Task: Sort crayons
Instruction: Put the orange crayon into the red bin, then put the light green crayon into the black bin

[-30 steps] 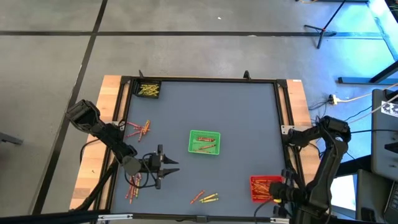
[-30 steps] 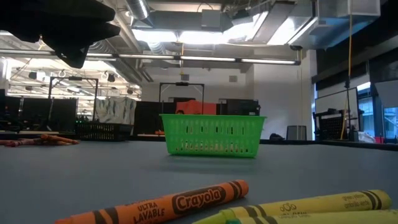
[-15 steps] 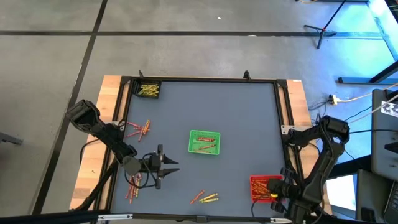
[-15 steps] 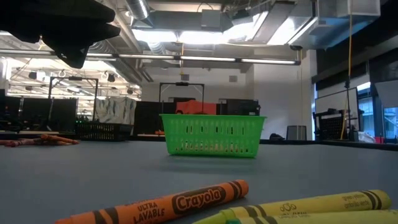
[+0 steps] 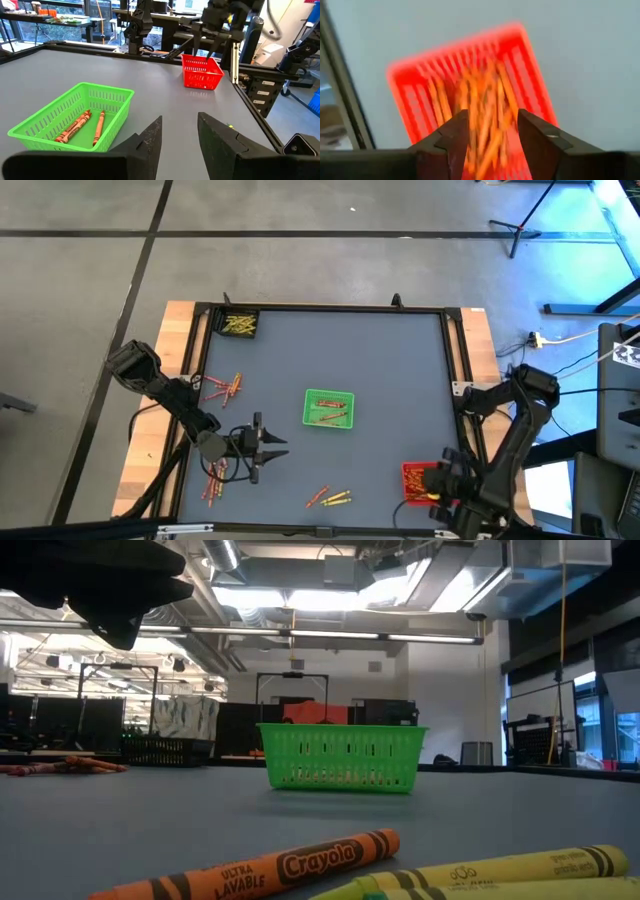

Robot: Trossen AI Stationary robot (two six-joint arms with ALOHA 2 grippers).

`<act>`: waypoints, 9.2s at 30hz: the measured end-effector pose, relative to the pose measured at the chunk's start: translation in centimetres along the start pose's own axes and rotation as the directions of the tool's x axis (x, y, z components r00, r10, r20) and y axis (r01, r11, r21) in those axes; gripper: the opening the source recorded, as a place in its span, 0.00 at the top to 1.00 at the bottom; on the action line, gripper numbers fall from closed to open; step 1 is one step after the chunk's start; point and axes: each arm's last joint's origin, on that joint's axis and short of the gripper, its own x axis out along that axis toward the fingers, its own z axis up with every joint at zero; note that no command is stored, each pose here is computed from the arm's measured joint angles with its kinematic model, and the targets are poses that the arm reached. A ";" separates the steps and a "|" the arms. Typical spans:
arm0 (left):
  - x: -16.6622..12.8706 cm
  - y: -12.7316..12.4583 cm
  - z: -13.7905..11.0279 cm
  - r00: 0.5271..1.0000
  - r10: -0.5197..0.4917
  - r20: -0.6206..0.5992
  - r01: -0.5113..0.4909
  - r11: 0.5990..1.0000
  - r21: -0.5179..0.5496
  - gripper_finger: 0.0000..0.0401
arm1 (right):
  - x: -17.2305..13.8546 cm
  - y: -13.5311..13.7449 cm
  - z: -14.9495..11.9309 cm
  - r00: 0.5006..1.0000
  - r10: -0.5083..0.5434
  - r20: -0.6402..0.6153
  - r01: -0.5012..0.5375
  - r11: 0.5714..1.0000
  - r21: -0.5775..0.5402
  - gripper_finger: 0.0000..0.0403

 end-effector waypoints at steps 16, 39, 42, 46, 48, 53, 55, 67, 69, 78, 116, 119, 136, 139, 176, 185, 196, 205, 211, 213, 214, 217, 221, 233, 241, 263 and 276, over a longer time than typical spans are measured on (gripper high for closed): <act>0.0 0.0 0.1 1.000 -0.004 0.010 0.004 1.000 -0.012 0.73 | 3.5 0.7 10.6 0.920 0.274 0.282 -0.182 0.932 -0.313 0.58; 0.0 0.0 0.1 1.000 -0.005 0.009 0.005 1.000 -0.003 0.73 | 8.6 1.6 16.7 0.697 0.510 0.504 -0.239 0.828 -0.508 0.58; 0.0 0.0 0.1 1.000 -0.005 0.009 0.005 1.000 -0.003 0.73 | 10.1 1.7 17.3 0.688 0.542 0.482 -0.273 0.809 -0.521 0.58; 0.0 0.0 0.1 1.000 -0.005 0.009 0.005 1.000 -0.003 0.73 | 11.7 1.7 17.9 0.682 0.573 0.454 -0.309 0.789 -0.530 0.58; 0.0 0.0 0.1 1.000 -0.005 0.009 0.005 1.000 -0.003 0.73 | 12.5 1.5 18.1 0.686 0.582 0.437 -0.324 0.782 -0.533 0.58; 0.0 0.0 0.1 1.000 -0.005 0.009 0.005 1.000 -0.003 0.73 | 14.2 1.9 18.3 0.687 0.611 0.394 -0.358 0.756 -0.548 0.58; 0.0 0.0 0.1 1.000 -0.005 0.009 0.005 1.000 -0.003 0.73 | 14.8 2.1 18.5 0.675 0.618 0.404 -0.349 0.749 -0.563 0.58; 0.0 0.0 0.1 1.000 -0.005 0.009 0.005 1.000 -0.002 0.73 | 17.9 2.4 18.3 0.722 0.573 0.388 -0.302 0.766 -0.568 0.60; 0.0 0.0 0.1 1.000 -0.005 0.009 0.005 1.000 -0.002 0.73 | 17.9 2.3 18.3 0.726 0.569 0.386 -0.299 0.767 -0.568 0.65; 0.0 0.0 0.1 1.000 -0.005 0.009 0.005 1.000 -0.002 0.73 | 18.0 2.3 18.1 0.741 0.560 0.370 -0.268 0.752 -0.602 0.96; 0.0 0.0 0.1 1.000 -0.009 0.009 0.009 1.000 -0.007 0.73 | 1.0 -1.2 9.0 0.902 0.411 0.130 -0.354 0.879 -0.320 0.95; 0.0 0.0 0.1 1.000 -0.009 0.009 0.009 1.000 -0.006 0.73 | -0.3 -1.7 7.2 0.917 0.379 0.123 -0.339 0.905 -0.257 0.95; 0.1 0.1 0.2 1.000 -0.004 0.009 0.005 1.000 -0.005 0.73 | -2.9 -3.4 -2.0 0.982 0.185 0.038 -0.187 0.982 0.041 0.95; 0.1 0.1 0.1 1.000 -0.005 0.009 0.005 1.000 -0.005 0.73 | -2.3 -3.6 -3.0 0.984 0.173 0.032 -0.175 0.981 0.082 0.95; 0.1 0.1 0.1 1.000 -0.009 0.008 0.009 1.000 -0.012 0.73 | -0.1 -3.8 7.4 0.859 0.381 0.342 -0.362 0.924 -0.122 0.52; 0.5 -0.7 0.5 0.991 -0.134 -0.018 0.134 0.990 -0.040 0.73 | 3.3 -1.9 11.7 0.792 0.418 0.445 -0.309 0.903 -0.298 0.52; 5.1 -3.9 0.8 0.977 -0.171 -0.127 0.185 0.977 0.104 0.73 | 8.6 1.2 13.2 0.731 0.476 0.489 -0.268 0.859 -0.436 0.52; 6.9 -4.6 0.7 0.956 -0.228 -0.182 0.248 0.964 0.093 0.73 | 12.6 2.2 12.4 0.779 0.460 0.427 -0.245 0.849 -0.468 0.52; 7.0 -4.6 0.7 0.959 -0.220 -0.177 0.238 0.967 0.086 0.73 | 14.1 2.6 12.1 0.784 0.469 0.407 -0.246 0.836 -0.489 0.53; 7.0 -4.6 0.7 0.961 -0.216 -0.176 0.233 0.968 0.087 0.73 | 14.4 2.6 12.0 0.789 0.464 0.403 -0.240 0.837 -0.492 0.55; 7.0 -4.5 0.7 0.961 -0.214 -0.175 0.231 0.969 0.087 0.73 | 14.6 2.6 12.0 0.792 0.460 0.401 -0.236 0.837 -0.493 0.57; 7.0 -4.5 0.7 0.961 -0.211 -0.176 0.229 0.969 0.087 0.73 | 14.8 2.6 11.9 0.799 0.452 0.396 -0.225 0.836 -0.500 0.64; 7.0 -4.5 0.7 0.962 -0.209 -0.175 0.227 0.970 0.088 0.73 | 14.9 2.4 12.1 0.806 0.442 0.393 -0.207 0.833 -0.513 0.76; 7.3 -4.2 0.8 0.963 -0.206 -0.176 0.220 0.973 0.066 0.73 | 15.3 1.4 13.4 0.815 0.429 0.391 -0.191 0.835 -0.516 0.96; 8.2 -2.8 0.9 0.976 -0.132 -0.171 0.146 0.987 0.069 0.73 | 13.0 0.0 13.8 0.837 0.297 0.461 -0.038 0.870 -0.491 0.98; 10.5 2.0 -0.1 0.924 -0.054 -0.378 0.046 0.998 -0.031 0.62 | 11.8 -2.0 15.2 0.825 0.141 0.547 0.113 0.908 -0.404 0.98; 9.7 0.7 -0.5 0.920 -0.080 -0.385 0.082 0.997 -0.012 0.62 | 13.7 -2.4 16.3 0.862 0.326 0.389 -0.083 0.846 -0.527 0.60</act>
